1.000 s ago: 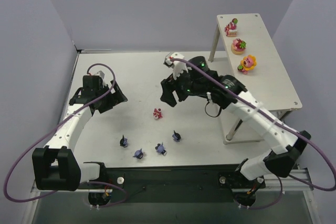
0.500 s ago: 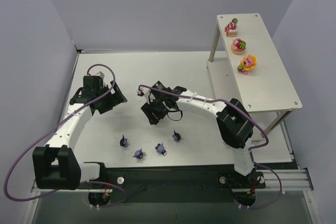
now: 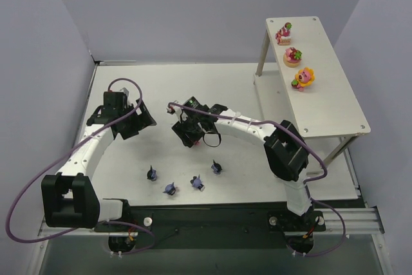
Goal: Place and organize the plastic toys onto the shelf
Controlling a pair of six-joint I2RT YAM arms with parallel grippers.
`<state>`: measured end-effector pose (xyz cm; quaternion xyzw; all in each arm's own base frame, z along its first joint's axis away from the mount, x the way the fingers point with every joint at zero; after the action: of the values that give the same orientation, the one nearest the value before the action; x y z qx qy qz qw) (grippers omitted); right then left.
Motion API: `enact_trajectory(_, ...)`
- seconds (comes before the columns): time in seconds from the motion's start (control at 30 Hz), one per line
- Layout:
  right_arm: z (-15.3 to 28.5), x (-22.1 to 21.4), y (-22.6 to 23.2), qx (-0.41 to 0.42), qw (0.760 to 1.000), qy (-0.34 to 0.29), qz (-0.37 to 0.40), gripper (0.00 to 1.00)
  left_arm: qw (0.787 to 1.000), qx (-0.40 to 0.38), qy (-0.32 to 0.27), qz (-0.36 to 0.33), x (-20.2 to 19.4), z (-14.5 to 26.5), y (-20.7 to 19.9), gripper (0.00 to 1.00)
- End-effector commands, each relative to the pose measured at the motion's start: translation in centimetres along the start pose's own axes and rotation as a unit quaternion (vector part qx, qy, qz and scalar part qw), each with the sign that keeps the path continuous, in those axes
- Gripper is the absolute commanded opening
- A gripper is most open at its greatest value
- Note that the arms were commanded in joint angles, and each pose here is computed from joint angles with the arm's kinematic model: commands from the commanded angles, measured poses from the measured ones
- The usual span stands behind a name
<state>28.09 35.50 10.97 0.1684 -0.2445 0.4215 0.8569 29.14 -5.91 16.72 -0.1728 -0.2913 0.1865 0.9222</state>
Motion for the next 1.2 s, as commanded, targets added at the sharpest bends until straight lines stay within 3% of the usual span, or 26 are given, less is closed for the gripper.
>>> enact_trajectory(0.0,2.0,1.7,-1.4,-0.027,0.999,-0.025,0.0,0.51,1.0,-0.013,-0.015,-0.003,1.4,0.5,-1.0,0.94)
enact_trajectory(0.5,3.8,3.1,-2.8,-0.043,0.998,-0.052,0.014,0.51,1.0,-0.01,-0.017,-0.005,1.4,0.7,-0.9,0.94)
enact_trajectory(0.6,3.5,2.8,-3.7,-0.024,0.999,-0.045,0.013,0.51,1.0,-0.008,-0.013,-0.005,1.2,0.6,-0.8,0.94)
enact_trajectory(0.77,3.0,2.3,-3.4,0.079,0.996,-0.029,0.036,0.51,1.0,-0.006,-0.01,-0.009,1.1,0.8,-0.7,0.94)
enact_trajectory(1.17,0.9,1.0,-2.7,0.114,0.99,0.001,0.083,0.48,1.0,-0.002,-0.01,-0.009,1.2,0.9,-0.7,0.94)
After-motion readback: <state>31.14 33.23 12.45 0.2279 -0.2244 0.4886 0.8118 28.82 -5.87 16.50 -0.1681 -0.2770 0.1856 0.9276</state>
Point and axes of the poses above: each gripper's point midway between its finger pads, its own z axis back along the fingers, its own y axis along the line the jaws close on, x = y × z, the point moved 5 cm from there along z, back along the fingers, and after that the axes turned 2 degrees about -z, right-handed, at the moved point
